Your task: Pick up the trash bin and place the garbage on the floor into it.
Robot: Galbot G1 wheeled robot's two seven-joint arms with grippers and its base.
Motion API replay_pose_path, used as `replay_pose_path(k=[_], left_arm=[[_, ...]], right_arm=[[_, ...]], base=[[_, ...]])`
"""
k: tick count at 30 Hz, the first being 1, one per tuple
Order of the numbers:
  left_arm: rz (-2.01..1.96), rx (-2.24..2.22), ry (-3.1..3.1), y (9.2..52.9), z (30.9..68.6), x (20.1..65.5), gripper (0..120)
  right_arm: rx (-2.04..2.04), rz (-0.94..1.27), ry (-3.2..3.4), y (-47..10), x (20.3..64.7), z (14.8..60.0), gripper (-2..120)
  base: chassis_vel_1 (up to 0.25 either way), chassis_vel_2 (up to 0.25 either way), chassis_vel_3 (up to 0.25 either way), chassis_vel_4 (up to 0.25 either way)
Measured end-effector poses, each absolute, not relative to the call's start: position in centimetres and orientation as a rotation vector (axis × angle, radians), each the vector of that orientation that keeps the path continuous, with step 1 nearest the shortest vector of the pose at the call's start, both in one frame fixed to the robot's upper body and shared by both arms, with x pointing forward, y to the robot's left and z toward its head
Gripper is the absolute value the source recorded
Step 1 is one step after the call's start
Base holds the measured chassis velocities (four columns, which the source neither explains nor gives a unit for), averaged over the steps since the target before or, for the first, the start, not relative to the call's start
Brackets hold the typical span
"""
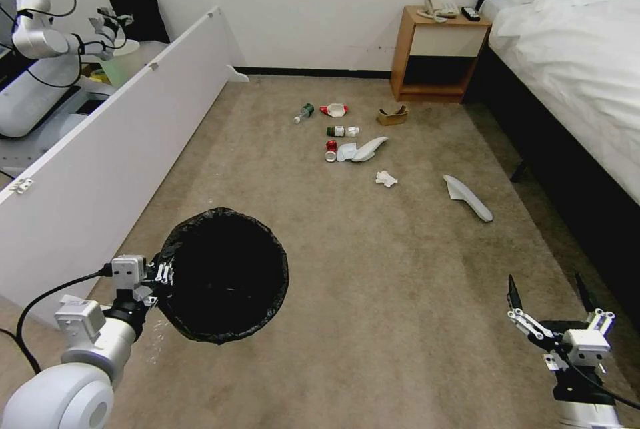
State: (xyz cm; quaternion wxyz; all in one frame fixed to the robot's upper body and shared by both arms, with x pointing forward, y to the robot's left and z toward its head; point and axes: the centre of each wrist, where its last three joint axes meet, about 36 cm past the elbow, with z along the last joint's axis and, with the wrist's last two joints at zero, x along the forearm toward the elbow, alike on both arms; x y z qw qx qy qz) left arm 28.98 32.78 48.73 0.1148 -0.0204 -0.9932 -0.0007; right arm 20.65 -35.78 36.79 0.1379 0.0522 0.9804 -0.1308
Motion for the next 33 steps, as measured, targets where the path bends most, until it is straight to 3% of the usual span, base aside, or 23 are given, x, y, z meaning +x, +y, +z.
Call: replay_pose_path(k=[17, 33], left_arm=[[0.000, -0.039, -2.902, 33.08, 48.37, 29.06, 5], [-0.008, -0.026, -2.891, 33.13, 48.07, 28.75, 5]], right_arm=[[0.154, -0.335, 2.841, -35.60, 20.74, 36.96, 100], [0.152, -0.337, 2.842, -35.67, 20.76, 36.71, 100]], base=[[-0.013, -0.001, 0.014, -0.001], [-0.216, -0.049, 0.210, 0.038]])
